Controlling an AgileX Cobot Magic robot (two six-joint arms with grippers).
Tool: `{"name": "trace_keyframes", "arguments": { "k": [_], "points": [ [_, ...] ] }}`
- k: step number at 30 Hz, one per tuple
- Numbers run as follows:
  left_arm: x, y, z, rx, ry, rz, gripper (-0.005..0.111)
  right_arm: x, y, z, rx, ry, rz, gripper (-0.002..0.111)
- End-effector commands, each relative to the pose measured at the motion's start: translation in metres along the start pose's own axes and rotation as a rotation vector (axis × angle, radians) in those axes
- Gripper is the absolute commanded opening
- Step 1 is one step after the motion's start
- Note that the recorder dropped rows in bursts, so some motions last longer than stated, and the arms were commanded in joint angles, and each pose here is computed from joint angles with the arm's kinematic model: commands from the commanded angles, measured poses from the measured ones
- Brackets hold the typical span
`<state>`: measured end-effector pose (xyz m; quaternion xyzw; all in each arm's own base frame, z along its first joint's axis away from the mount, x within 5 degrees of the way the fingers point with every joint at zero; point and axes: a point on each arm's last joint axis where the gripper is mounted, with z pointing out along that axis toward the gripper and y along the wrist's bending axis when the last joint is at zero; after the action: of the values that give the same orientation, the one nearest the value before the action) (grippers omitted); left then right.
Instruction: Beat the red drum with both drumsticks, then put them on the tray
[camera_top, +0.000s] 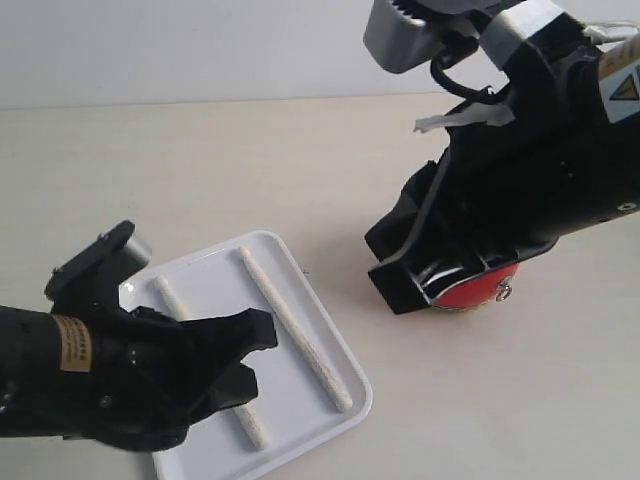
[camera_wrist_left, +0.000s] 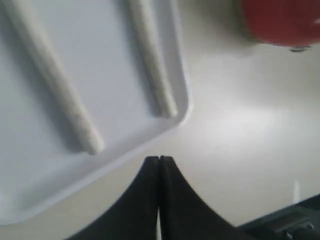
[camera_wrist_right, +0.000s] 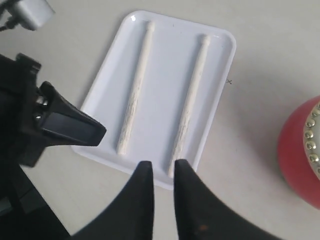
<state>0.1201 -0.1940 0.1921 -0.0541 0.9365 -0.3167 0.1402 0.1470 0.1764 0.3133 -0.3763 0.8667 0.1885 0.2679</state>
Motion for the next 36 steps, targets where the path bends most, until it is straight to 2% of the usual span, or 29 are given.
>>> {"name": "trace_keyframes", "arguments": {
  "k": [1,5,9,13,19,23,36],
  "points": [
    [0.008,-0.02,-0.029,0.157,-0.087,0.29,0.0,0.001,0.001,-0.013,-0.006,-0.057,-0.009,0.0],
    [0.019,-0.034,-0.045,0.283,-0.124,0.423,0.0,0.013,0.002,-0.035,-0.001,-0.211,-0.014,0.0],
    [0.023,-0.046,-0.055,0.396,-0.192,0.564,0.0,0.043,0.001,-0.043,0.001,-0.301,0.018,0.0],
    [0.022,-0.051,-0.057,0.43,-0.271,0.74,0.0,0.071,-0.003,-0.037,0.008,-0.327,0.025,0.0],
    [0.02,-0.054,-0.059,0.444,-0.345,0.9,0.0,0.093,-0.004,-0.023,-0.013,-0.277,0.09,0.0],
    [0.02,-0.054,-0.059,0.442,-0.345,0.907,0.0,0.094,0.0,-0.023,-0.061,-0.259,0.159,0.0],
    [0.02,-0.054,-0.059,0.442,-0.345,0.907,0.0,0.094,0.0,-0.023,-0.064,-0.259,0.162,0.0]
  ]
}}
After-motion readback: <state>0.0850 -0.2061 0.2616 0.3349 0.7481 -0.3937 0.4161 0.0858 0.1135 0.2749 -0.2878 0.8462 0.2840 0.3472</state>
